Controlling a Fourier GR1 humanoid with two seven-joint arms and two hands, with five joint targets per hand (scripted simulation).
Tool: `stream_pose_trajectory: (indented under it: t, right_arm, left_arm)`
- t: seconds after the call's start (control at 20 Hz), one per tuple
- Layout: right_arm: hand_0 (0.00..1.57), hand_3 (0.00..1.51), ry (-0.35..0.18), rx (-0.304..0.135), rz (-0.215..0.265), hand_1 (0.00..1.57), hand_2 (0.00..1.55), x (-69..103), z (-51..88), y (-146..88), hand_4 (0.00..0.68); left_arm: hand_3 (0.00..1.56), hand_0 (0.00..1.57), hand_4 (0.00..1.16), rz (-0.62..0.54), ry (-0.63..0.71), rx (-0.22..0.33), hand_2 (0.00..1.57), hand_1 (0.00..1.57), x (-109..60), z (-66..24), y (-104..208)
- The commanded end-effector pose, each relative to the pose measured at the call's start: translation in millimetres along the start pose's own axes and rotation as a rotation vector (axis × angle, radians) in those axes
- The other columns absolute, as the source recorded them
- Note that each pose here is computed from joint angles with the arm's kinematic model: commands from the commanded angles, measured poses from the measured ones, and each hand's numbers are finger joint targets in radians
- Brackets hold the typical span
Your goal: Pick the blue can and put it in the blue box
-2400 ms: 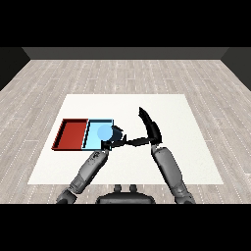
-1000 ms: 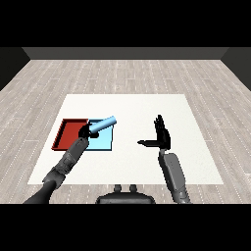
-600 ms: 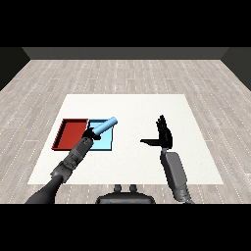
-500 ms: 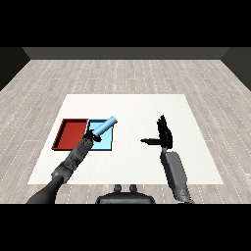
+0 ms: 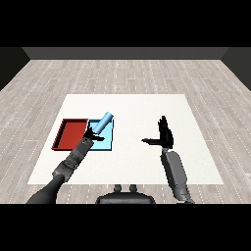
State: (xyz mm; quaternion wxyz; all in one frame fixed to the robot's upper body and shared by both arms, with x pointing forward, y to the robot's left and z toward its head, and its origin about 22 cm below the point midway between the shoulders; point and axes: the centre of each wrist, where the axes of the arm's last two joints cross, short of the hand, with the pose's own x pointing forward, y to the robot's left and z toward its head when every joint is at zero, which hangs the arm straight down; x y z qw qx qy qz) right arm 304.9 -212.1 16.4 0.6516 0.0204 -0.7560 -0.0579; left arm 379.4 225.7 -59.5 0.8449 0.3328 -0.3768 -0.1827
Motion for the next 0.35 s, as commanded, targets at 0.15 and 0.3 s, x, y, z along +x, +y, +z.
stream_pose_trajectory:
  t: [0.15,0.3]
  right_arm:
    - [0.0,0.0,-0.028,0.005,0.056,0.0,0.0,0.4,1.8,-7.7,0.0]
    - [0.0,0.0,-0.031,0.052,0.11,0.0,0.0,5.0,1.5,-9.8,0.0]
  left_arm:
    - [0.0,0.0,0.0,0.307,-0.352,0.388,0.0,0.0,32.9,8.2,12.8]
    - [0.0,0.0,0.0,0.475,-0.577,0.347,0.0,0.0,51.9,18.6,19.3]
